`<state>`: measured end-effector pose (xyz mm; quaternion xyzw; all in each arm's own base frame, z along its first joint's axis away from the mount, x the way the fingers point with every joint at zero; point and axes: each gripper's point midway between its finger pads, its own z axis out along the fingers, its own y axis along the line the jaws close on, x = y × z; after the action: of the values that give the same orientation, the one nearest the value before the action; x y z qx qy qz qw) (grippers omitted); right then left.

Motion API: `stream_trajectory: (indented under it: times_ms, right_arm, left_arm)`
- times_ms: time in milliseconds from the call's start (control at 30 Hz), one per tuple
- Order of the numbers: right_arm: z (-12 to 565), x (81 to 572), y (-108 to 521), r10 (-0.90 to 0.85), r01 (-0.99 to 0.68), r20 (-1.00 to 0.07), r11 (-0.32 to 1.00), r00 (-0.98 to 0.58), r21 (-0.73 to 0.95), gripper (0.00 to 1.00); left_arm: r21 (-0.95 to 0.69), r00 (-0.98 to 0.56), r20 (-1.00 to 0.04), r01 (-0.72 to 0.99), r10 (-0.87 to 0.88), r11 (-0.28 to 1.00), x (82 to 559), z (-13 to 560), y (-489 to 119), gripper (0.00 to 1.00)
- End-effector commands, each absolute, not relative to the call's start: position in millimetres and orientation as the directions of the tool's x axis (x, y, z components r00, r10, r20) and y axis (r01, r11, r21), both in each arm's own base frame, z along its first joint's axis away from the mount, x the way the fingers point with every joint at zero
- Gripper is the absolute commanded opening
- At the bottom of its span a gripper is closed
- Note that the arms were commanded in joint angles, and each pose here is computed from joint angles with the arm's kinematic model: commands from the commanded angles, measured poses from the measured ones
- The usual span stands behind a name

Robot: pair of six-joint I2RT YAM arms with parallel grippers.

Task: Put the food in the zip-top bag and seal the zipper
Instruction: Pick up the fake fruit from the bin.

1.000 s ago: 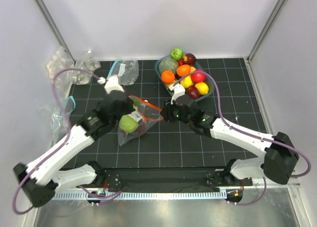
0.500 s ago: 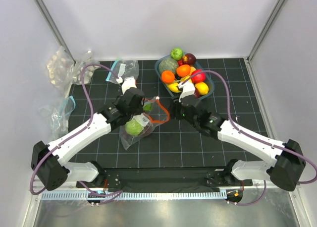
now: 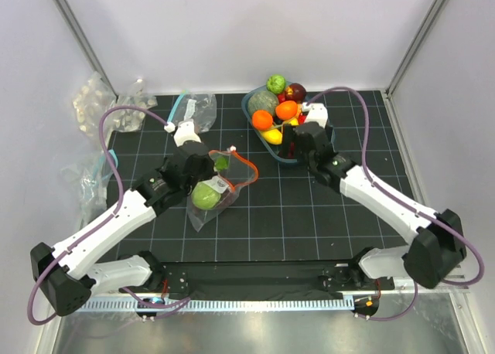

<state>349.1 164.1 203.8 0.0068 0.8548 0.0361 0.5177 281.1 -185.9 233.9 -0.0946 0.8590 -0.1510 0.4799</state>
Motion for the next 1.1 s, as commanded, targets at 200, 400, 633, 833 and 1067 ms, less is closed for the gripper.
stream_trajectory:
  times_ms: [200,400,633,833,1067]
  right_arm:
    - [175.7,427.8,153.0,-0.008,0.03,-0.837,0.999,-0.547,-0.029,1.0]
    - [139.1,447.9,150.7,-0.047,0.061,-0.797,0.993,-0.602,-0.105,1.0]
    - [98.0,459.7,139.4,-0.044,0.115,-0.742,0.98,-0.669,-0.161,0.99]
    - [81.7,463.5,133.5,0.019,0.148,-0.716,0.982,-0.697,-0.118,0.81]
    - [114.5,452.4,146.7,0.098,0.119,-0.754,0.993,-0.649,0.026,0.48]
  left_arm:
    - [-0.421,-0.48,-0.794,-0.01,-0.374,0.907,284.3,247.3,-191.1,0.0]
    - [-0.426,-0.46,-0.8,-0.019,-0.387,0.904,282.7,251.3,-184.7,0.0]
    - [-0.418,-0.459,-0.803,-0.019,-0.379,0.908,283.3,250.6,-184.7,0.0]
    - [-0.417,-0.455,-0.806,-0.02,-0.379,0.909,283.2,251.8,-183.1,0.0]
    - [-0.407,-0.453,-0.81,-0.025,-0.374,0.913,283.4,251.1,-181.0,0.0]
